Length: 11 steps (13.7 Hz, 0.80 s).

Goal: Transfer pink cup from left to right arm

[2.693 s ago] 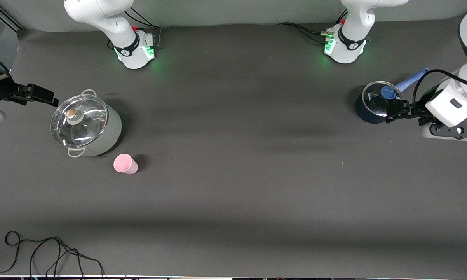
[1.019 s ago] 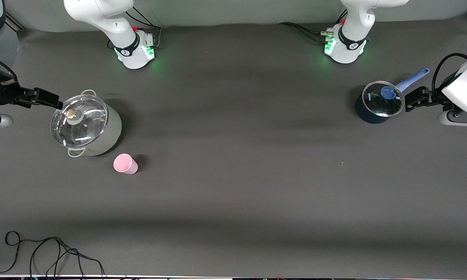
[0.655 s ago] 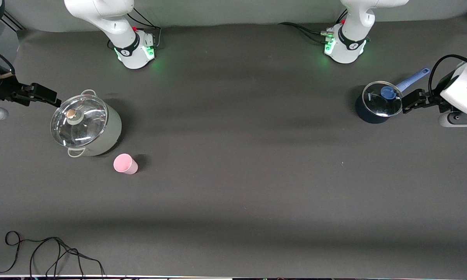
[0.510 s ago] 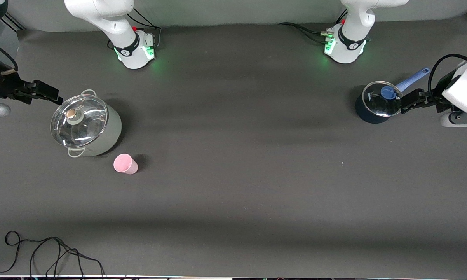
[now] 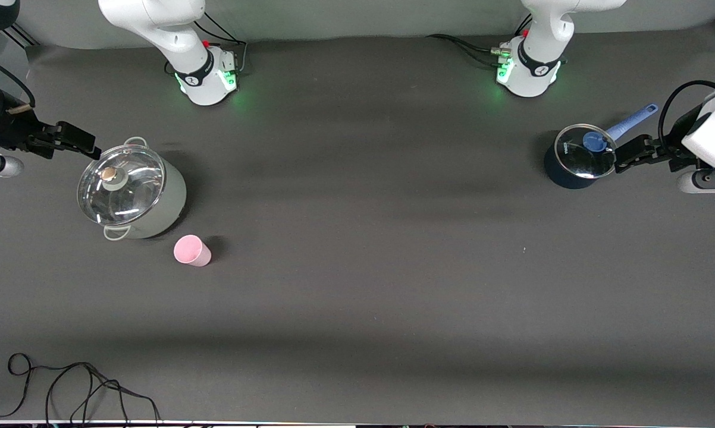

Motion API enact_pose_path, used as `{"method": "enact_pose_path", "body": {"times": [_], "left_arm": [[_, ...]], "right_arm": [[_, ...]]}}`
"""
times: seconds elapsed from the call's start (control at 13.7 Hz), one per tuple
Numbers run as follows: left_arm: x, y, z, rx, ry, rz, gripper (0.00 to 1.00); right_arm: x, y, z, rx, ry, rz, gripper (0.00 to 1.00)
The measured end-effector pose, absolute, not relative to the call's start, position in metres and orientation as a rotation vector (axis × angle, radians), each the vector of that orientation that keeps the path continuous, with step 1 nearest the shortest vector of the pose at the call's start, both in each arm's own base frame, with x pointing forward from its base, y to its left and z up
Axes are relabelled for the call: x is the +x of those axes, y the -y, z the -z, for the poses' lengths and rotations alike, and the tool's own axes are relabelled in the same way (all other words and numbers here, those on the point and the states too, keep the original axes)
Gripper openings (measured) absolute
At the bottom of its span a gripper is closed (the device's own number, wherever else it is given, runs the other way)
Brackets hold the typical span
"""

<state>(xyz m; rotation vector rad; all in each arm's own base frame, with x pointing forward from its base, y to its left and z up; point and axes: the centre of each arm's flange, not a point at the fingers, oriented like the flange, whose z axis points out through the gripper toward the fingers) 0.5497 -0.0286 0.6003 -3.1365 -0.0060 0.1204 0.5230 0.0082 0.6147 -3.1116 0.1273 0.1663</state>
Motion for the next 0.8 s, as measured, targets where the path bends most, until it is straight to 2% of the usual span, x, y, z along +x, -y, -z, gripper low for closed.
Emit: {"method": "enact_pose_path", "body": {"times": [0.8], "left_arm": [[0.5514,0.0285,-0.6041,-3.137,0.007,-0.110,1.00]], "right_arm": [[0.5259,-0.0088,-0.6116,-3.112,-0.126,-0.165,1.00]]}}
